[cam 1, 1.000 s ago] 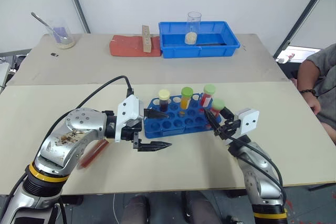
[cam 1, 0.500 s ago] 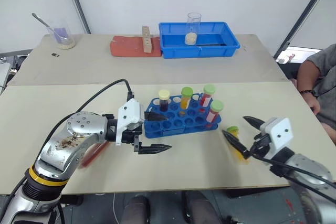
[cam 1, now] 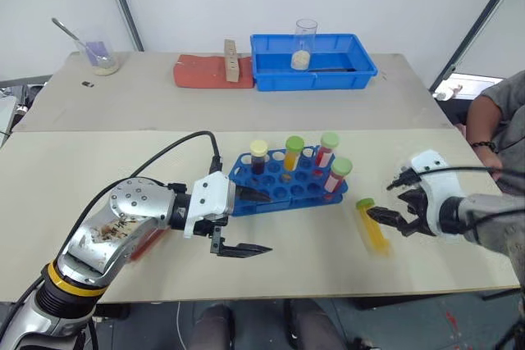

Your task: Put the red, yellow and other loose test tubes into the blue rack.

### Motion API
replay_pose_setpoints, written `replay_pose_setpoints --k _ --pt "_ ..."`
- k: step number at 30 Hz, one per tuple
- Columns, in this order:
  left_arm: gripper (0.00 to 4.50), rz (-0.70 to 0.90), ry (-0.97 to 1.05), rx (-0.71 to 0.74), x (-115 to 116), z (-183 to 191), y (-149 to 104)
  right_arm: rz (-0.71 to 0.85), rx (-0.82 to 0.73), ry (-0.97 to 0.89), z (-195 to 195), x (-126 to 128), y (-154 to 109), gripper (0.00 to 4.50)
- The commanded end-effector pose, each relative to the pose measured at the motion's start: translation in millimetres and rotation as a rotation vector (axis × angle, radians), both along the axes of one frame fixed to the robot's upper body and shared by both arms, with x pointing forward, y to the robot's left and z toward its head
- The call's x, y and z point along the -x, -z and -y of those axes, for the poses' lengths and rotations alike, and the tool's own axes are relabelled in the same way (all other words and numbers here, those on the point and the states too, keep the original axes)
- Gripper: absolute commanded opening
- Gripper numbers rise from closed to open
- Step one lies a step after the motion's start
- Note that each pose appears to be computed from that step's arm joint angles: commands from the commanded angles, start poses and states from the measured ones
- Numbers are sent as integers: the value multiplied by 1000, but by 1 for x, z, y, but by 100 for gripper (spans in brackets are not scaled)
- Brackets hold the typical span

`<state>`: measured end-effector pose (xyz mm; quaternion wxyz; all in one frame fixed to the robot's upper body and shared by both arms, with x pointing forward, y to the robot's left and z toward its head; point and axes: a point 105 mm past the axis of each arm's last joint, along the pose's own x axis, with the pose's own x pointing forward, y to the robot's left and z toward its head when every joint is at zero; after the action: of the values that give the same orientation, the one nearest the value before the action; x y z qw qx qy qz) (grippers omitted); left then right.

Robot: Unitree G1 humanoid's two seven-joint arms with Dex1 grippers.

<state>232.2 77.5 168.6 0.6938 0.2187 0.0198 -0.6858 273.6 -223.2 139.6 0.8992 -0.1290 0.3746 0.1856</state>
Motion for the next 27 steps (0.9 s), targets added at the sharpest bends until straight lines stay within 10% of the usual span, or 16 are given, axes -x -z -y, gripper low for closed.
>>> replay_pose_setpoints --k 1,8,19,27 --pt "450 45 53 11 6 8 -8 -77 27 28 7 -10 4 447" --pt "450 49 61 29 7 15 -11 -199 25 37 4 -24 16 447" --pt "450 47 51 36 5 20 -11 -291 12 53 1 -28 31 105" --pt "450 27 9 27 -1 9 -8 -249 -19 41 10 -16 14 102"
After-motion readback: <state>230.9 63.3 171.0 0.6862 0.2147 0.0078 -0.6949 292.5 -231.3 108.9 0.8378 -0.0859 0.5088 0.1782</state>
